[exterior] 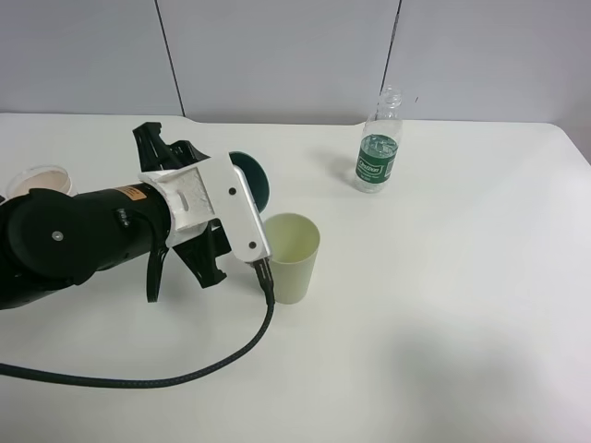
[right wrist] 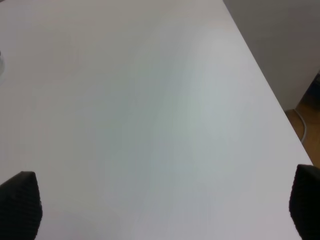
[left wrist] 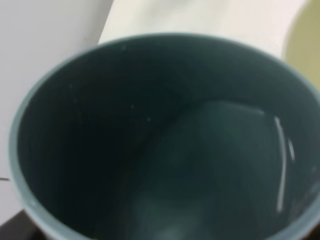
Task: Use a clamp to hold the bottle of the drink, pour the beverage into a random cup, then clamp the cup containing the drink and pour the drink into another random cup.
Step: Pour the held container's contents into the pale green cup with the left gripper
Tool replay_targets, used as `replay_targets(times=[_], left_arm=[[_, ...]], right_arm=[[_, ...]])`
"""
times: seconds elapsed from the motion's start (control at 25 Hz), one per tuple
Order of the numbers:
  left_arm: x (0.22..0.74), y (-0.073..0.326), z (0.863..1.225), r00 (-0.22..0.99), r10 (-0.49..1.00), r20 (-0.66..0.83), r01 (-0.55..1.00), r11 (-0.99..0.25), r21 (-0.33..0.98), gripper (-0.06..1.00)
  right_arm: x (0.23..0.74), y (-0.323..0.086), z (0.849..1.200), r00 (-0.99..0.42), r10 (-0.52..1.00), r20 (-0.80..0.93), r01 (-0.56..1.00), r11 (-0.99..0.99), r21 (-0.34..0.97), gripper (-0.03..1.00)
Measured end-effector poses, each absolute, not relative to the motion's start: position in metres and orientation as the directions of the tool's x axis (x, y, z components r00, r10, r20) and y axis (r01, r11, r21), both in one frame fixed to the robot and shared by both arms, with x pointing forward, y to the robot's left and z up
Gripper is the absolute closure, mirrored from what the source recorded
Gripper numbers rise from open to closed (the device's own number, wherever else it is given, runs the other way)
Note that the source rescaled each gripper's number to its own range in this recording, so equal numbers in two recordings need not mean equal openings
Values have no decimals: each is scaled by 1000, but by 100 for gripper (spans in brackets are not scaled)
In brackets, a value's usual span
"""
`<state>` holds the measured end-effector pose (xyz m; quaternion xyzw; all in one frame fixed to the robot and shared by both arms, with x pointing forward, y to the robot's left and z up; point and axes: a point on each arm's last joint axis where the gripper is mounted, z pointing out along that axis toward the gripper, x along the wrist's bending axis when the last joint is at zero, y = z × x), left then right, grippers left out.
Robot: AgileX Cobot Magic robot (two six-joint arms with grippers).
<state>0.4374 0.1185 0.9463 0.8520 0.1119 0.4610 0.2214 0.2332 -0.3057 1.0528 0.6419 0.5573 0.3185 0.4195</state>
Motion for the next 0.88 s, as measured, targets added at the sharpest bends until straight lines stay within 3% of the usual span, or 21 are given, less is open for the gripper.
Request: replay_targets(times=[0.52, 0.88], left_arm=[[439, 112, 954, 473, 203, 857, -215, -917, 336, 93], [441, 112, 957, 422, 124, 898, -264, -931, 253, 93]], right_arm=[[233, -306, 1053, 176, 983, -59, 448, -27, 893, -3], [233, -306, 1053, 176, 983, -58, 448, -27, 894, -3]])
